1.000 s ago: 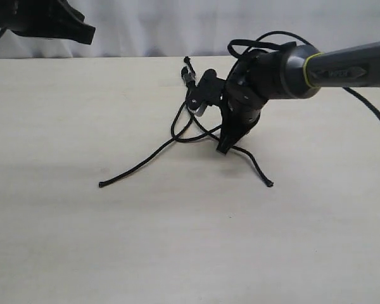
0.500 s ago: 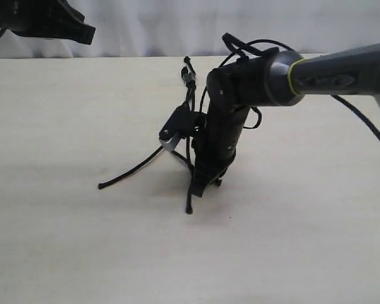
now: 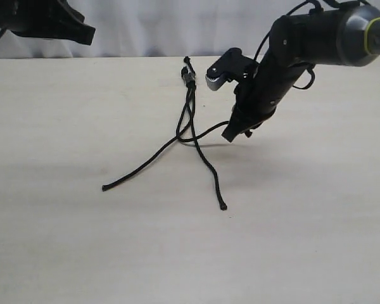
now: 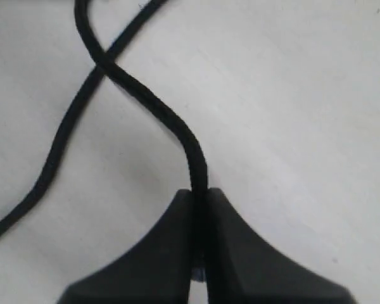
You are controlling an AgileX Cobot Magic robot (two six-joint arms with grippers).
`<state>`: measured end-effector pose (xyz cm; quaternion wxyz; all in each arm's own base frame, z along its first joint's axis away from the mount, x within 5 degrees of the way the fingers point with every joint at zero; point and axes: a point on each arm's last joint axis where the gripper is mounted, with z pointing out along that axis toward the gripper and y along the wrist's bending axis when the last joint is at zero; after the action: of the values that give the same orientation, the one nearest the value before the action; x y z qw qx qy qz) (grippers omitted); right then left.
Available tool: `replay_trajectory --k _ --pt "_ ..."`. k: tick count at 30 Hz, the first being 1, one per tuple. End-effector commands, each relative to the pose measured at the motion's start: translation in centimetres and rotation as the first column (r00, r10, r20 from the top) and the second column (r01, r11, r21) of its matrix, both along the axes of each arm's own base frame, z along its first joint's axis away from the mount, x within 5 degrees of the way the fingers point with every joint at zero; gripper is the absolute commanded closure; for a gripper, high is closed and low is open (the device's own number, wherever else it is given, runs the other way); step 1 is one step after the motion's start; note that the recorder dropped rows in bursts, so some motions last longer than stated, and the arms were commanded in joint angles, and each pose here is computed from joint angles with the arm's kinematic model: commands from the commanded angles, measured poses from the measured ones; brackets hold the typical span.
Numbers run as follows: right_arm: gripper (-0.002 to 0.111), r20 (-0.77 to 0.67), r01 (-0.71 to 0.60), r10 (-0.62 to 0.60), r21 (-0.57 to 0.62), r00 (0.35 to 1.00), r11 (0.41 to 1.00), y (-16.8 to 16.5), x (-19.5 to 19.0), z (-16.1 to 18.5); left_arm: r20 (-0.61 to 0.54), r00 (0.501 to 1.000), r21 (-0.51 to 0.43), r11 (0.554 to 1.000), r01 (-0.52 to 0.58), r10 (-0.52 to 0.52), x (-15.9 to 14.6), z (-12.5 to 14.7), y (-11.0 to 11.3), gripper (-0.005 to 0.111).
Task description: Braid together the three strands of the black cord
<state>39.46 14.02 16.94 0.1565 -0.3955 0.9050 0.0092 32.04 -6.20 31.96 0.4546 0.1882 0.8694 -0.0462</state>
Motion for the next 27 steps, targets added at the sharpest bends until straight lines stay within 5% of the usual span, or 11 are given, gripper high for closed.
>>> replay_trajectory --k 1,12,20,27 --pt "0.104 -0.048 0.08 -0.079 0.013 0.996 0.997 -0.7 0.0 -0.4 0.005 1.0 -0.012 1.0 -0.006 0.006 0.0 0.0 0.0 0.107" --pt "0.104 0.223 0.114 -0.147 0.155 0.964 0.981 -2.3 -1.4 9.9 0.004 1.0 -0.02 1.0 -0.008 0.008 0.0 0.0 0.0 0.107" --pt "0.104 0.113 0.161 -0.172 0.102 0.979 0.982 -3.3 -0.5 3.0 0.0 1.0 -0.031 0.999 -0.01 0.01 -0.1 0.0 -0.1 0.107" --pt "0.104 0.217 0.056 -0.052 -0.014 0.975 0.998 -3.5 1.8 -1.8 -0.003 1.0 -0.029 1.0 -0.008 0.008 -0.1 0.0 -0.1 0.107"
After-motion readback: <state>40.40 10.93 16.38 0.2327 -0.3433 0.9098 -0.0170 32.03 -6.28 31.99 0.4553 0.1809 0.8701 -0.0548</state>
